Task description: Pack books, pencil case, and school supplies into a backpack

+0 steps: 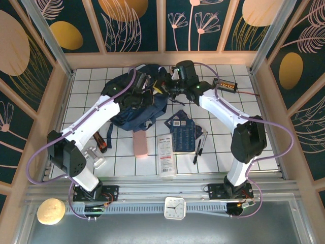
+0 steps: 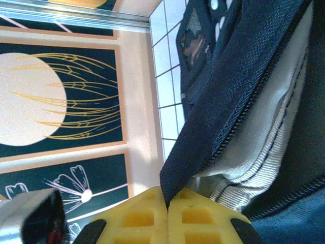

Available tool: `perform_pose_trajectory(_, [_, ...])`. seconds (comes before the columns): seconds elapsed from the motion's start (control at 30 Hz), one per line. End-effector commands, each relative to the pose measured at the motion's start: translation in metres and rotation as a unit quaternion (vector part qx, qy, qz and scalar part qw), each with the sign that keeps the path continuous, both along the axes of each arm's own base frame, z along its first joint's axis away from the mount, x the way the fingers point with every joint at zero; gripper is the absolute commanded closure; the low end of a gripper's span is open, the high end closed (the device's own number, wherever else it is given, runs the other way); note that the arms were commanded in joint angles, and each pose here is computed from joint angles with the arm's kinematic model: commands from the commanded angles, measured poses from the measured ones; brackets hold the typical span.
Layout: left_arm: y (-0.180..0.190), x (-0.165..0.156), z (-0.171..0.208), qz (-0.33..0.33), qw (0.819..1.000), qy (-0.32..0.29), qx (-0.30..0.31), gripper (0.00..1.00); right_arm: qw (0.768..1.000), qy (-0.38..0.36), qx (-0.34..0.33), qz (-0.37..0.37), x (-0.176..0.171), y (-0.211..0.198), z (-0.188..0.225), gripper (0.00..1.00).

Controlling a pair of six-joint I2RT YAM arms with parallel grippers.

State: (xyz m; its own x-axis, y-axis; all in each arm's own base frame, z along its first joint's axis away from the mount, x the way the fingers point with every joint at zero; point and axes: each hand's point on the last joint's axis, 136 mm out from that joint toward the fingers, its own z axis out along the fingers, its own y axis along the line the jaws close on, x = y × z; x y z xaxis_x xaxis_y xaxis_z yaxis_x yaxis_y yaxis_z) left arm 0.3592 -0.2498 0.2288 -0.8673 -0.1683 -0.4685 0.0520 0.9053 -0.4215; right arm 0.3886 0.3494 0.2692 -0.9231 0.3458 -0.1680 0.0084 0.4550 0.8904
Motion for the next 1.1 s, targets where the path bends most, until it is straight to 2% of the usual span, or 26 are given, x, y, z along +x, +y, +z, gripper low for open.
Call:
perform_pose_trajectory(0.0, [0.028,0.004,0.019,0.029,0.999,-0.037,0.022,1.00,0.998,-0.060,0.004,0.005,-0.016,-0.019,0.037,1.00])
perform_pose_trajectory(0.13, [0.047,-0.011,0.010,0.030,0.999,-0.023,0.035,1.00,0.996,-0.077,-0.030,-0.024,-0.004,-0.051,0.027,1.00])
perform_pose_trajectory(0.37, [0.074,-0.031,-0.007,0.035,0.999,0.006,0.015,1.00,0.994,-0.096,-0.038,-0.044,0.010,-0.084,0.020,1.00])
perform_pose_trajectory(0.67, [0.086,-0.036,-0.016,0.028,0.999,0.015,0.028,1.00,0.993,-0.097,-0.054,-0.032,0.018,-0.096,0.010,1.00])
perform_pose_trajectory(0.87, [0.065,-0.021,0.006,0.004,0.999,-0.023,-0.024,1.00,0.994,-0.105,-0.009,-0.001,0.010,-0.079,0.032,1.00])
perform_pose_trajectory(0.97, [0.071,-0.017,0.002,0.000,1.000,-0.022,0.009,1.00,0.993,-0.115,-0.006,0.001,0.010,-0.081,0.043,1.00])
perform_pose_trajectory(1.07, [0.103,-0.014,-0.021,0.018,0.997,0.004,0.074,1.00,0.993,-0.115,-0.028,-0.001,0.013,-0.092,0.040,1.00])
